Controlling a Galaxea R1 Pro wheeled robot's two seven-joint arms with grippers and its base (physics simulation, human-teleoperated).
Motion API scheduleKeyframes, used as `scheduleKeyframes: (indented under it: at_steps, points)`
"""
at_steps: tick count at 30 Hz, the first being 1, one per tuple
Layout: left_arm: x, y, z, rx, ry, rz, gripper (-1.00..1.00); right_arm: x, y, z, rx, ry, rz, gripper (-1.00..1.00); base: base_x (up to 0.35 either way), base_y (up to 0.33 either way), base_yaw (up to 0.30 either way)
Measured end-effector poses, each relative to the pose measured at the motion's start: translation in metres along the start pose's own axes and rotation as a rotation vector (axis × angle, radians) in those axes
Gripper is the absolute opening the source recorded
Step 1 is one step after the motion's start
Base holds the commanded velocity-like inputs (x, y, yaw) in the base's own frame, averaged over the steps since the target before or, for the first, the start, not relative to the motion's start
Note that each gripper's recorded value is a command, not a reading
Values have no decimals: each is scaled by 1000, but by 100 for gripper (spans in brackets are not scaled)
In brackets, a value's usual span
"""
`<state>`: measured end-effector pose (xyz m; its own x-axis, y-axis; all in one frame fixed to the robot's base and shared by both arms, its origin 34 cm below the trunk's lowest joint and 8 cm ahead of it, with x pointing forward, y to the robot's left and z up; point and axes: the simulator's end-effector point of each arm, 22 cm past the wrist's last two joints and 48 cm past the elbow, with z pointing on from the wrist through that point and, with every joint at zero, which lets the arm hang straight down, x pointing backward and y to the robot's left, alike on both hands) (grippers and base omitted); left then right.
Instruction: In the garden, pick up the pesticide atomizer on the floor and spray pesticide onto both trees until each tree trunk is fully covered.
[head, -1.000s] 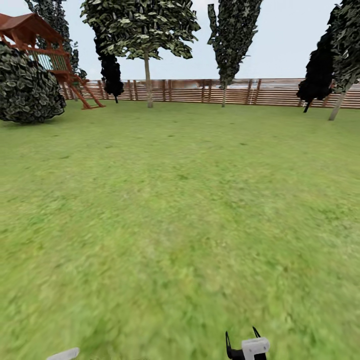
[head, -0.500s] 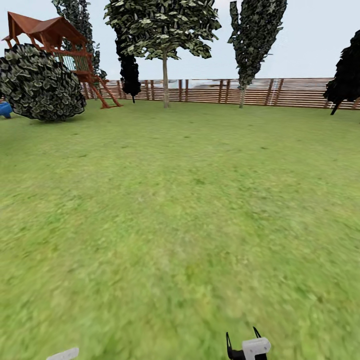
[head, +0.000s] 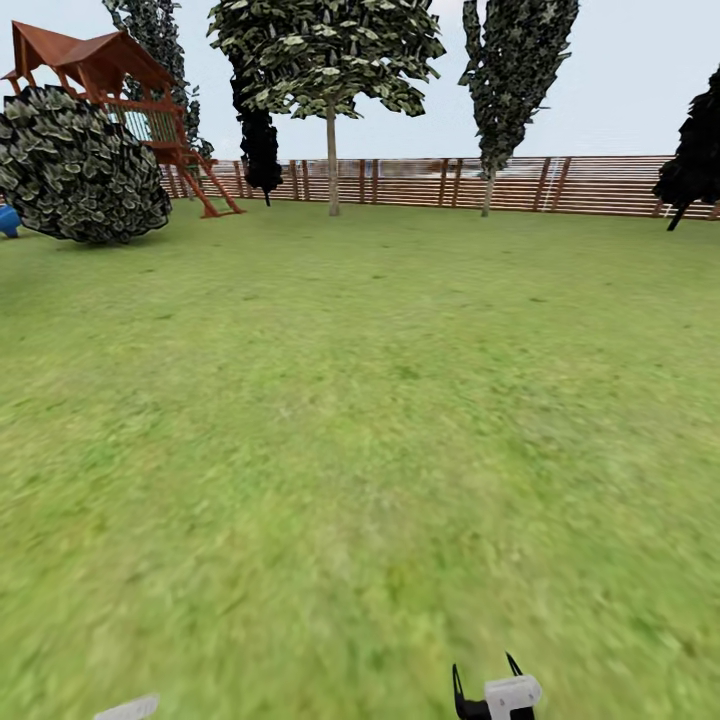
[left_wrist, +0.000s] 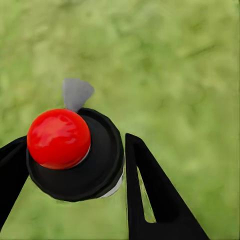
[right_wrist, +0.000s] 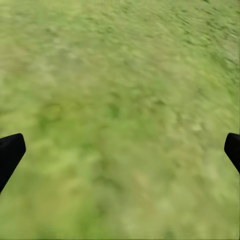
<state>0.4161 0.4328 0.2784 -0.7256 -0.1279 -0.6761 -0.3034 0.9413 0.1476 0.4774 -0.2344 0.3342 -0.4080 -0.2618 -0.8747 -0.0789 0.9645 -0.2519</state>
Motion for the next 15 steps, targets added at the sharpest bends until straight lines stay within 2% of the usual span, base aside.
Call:
scheduleKeyframes:
  at_steps: [4,9,15]
  points:
    - [0,0,0,0,0,0,-100,0,1,0,0,0,1,100,337,2,33]
    - [0,0,0,0,0,0,-100,0,0,0,1,0,1,100,338,0,174]
    - [0,0,0,-1,0,-1,-100,0,0,0,1,0,1,100,339,0,18]
